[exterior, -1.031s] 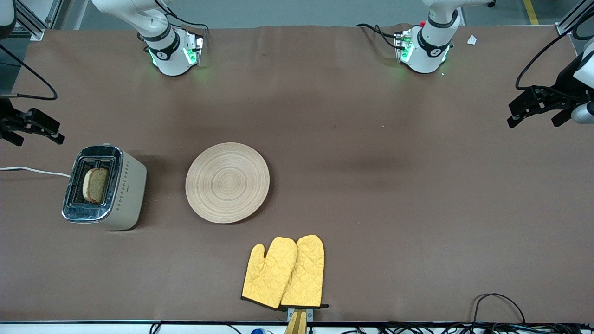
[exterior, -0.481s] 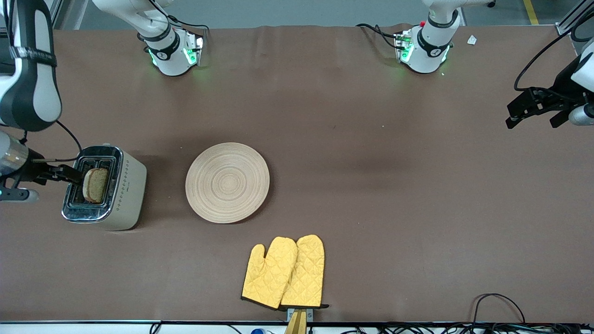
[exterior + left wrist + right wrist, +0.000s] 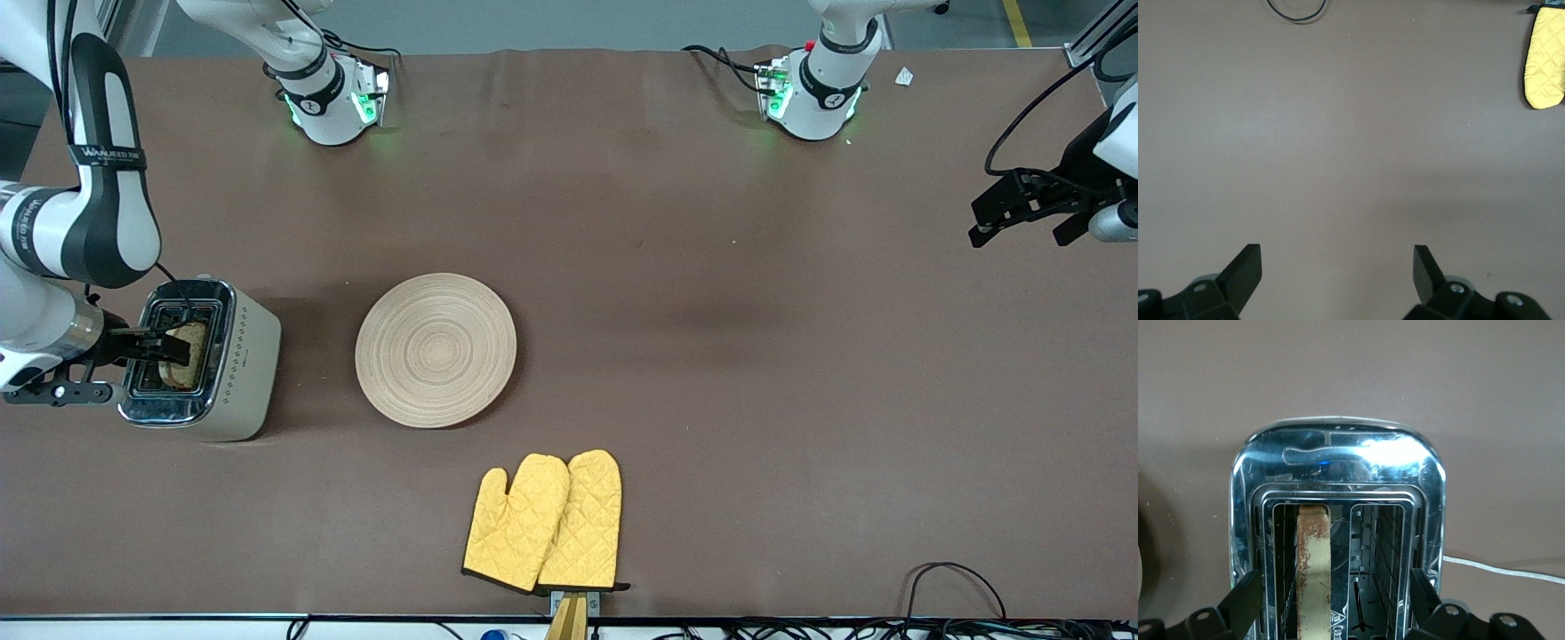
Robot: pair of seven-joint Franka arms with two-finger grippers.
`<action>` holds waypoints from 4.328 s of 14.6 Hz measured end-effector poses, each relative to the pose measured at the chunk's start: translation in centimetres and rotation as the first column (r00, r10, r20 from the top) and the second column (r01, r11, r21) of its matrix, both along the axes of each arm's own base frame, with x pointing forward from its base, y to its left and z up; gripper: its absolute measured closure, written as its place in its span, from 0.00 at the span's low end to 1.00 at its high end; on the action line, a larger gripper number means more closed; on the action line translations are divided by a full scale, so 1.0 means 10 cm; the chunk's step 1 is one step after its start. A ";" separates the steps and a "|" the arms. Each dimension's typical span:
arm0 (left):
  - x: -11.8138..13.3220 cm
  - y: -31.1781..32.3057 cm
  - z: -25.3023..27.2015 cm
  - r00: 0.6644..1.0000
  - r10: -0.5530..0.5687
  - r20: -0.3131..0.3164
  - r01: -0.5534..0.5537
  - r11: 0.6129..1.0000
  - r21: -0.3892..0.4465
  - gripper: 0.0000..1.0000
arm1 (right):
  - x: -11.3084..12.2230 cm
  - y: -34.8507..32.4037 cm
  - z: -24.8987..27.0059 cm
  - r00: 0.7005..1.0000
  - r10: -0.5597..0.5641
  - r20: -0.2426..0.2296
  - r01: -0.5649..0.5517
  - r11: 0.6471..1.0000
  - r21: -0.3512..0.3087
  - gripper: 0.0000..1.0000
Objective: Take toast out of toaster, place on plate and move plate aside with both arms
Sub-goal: 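Grasp the toast slice in the toaster with the right gripper, then lift the toast out of the toaster with the right gripper, then lower the toast onto the wooden plate and open the right gripper, then grip the plate rim with the left gripper while the right gripper withdraws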
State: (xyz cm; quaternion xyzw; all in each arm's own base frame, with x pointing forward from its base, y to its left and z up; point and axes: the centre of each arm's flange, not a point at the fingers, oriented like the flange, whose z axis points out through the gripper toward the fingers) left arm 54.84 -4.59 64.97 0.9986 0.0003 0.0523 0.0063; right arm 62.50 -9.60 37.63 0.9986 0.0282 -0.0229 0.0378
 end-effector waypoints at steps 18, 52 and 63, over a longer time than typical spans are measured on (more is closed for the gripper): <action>0.00 0.01 -0.01 1.000 -0.003 -0.001 0.003 1.000 0.000 0.00 | -0.03 1.66 1.45 0.992 0.117 -0.050 -0.112 0.989 0.095 0.90; -0.05 -4.75 -4.96 0.955 -0.069 -0.287 -0.180 0.635 -0.751 0.04 | -0.89 0.19 1.97 0.995 -0.042 0.095 0.035 0.996 0.077 0.00; -0.02 -4.81 -4.98 0.976 -0.110 -0.188 -0.086 0.598 -0.797 0.88 | -0.86 0.30 2.01 0.994 -0.024 0.103 0.018 0.998 0.064 0.00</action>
